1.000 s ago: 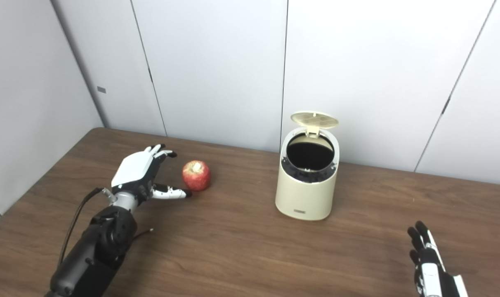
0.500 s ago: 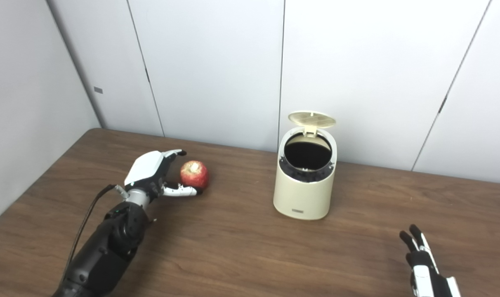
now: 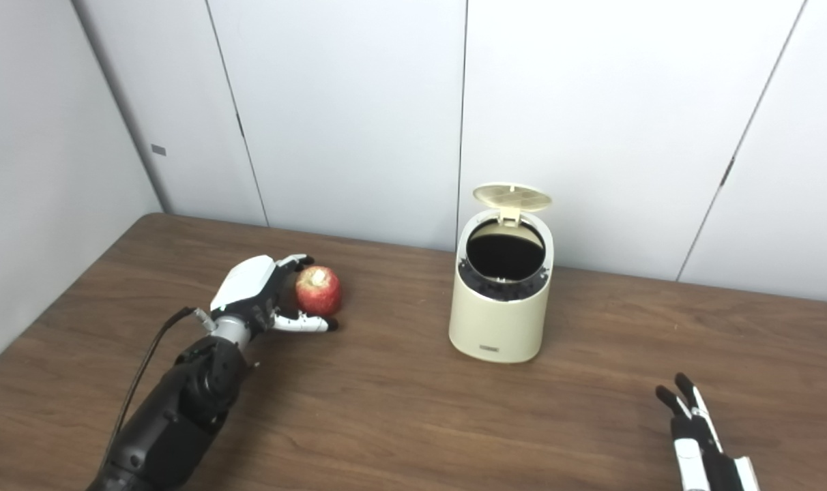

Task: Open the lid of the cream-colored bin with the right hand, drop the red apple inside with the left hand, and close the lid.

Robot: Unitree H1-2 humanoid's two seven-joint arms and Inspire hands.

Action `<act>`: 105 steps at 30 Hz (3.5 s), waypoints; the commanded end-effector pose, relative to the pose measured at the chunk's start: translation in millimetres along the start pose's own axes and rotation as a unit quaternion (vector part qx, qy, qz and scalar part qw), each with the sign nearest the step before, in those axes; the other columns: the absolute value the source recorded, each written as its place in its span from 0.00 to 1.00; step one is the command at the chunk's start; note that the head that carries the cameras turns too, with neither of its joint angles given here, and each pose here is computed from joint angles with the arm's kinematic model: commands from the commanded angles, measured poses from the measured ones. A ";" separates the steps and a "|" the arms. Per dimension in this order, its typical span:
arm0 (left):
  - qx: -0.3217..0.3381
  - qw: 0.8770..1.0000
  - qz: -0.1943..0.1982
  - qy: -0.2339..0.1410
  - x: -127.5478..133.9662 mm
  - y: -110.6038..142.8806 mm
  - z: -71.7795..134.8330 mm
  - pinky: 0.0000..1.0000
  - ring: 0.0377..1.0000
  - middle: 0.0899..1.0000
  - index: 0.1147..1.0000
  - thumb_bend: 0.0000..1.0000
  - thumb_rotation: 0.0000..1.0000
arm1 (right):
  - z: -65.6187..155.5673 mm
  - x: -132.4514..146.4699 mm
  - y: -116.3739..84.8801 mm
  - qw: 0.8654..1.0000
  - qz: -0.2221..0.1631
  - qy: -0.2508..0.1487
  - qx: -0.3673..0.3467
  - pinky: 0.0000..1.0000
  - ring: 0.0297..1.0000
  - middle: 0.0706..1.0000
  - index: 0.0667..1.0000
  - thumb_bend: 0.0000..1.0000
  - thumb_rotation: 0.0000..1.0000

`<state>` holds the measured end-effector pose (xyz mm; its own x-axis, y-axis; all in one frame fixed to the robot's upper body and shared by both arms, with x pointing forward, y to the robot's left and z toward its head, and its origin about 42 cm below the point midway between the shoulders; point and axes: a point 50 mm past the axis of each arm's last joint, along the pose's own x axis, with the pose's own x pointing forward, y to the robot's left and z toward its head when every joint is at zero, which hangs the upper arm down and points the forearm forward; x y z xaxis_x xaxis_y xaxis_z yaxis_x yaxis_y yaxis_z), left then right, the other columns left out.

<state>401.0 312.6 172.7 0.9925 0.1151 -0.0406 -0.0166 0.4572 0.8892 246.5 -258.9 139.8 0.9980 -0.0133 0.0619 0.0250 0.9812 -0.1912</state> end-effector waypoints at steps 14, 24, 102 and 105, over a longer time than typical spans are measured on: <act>-0.046 0.996 0.052 -0.048 18.2 25.1 13.3 0.65 0.67 0.61 0.72 0.87 0.22 | 12.6 1.8 7.3 0.998 0.022 -0.040 0.033 1.00 1.00 0.92 1.00 0.58 1.00; -0.139 0.984 0.090 -0.064 21.5 17.2 11.5 0.41 0.46 0.45 0.54 0.65 0.01 | 7.5 1.8 7.1 0.998 0.026 -0.040 0.039 1.00 1.00 0.91 0.99 0.60 1.00; -0.136 0.950 0.157 -0.234 -6.9 9.9 199.0 0.32 0.36 0.39 0.45 0.50 0.00 | 5.5 17.7 43.2 0.996 0.019 -0.045 0.069 1.00 1.00 0.96 0.97 0.63 1.00; -0.131 0.951 0.158 -0.231 -5.5 5.5 199.4 0.33 0.36 0.40 0.45 0.50 0.00 | 3.9 17.7 41.9 0.996 0.018 -0.048 0.070 1.00 1.00 0.96 0.97 0.62 1.00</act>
<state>413.2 146.6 243.0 0.9225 -0.0778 0.3781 -0.2295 0.6769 0.6994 258.6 -219.6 126.1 0.9959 0.0321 0.0845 -0.0264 0.9974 -0.0670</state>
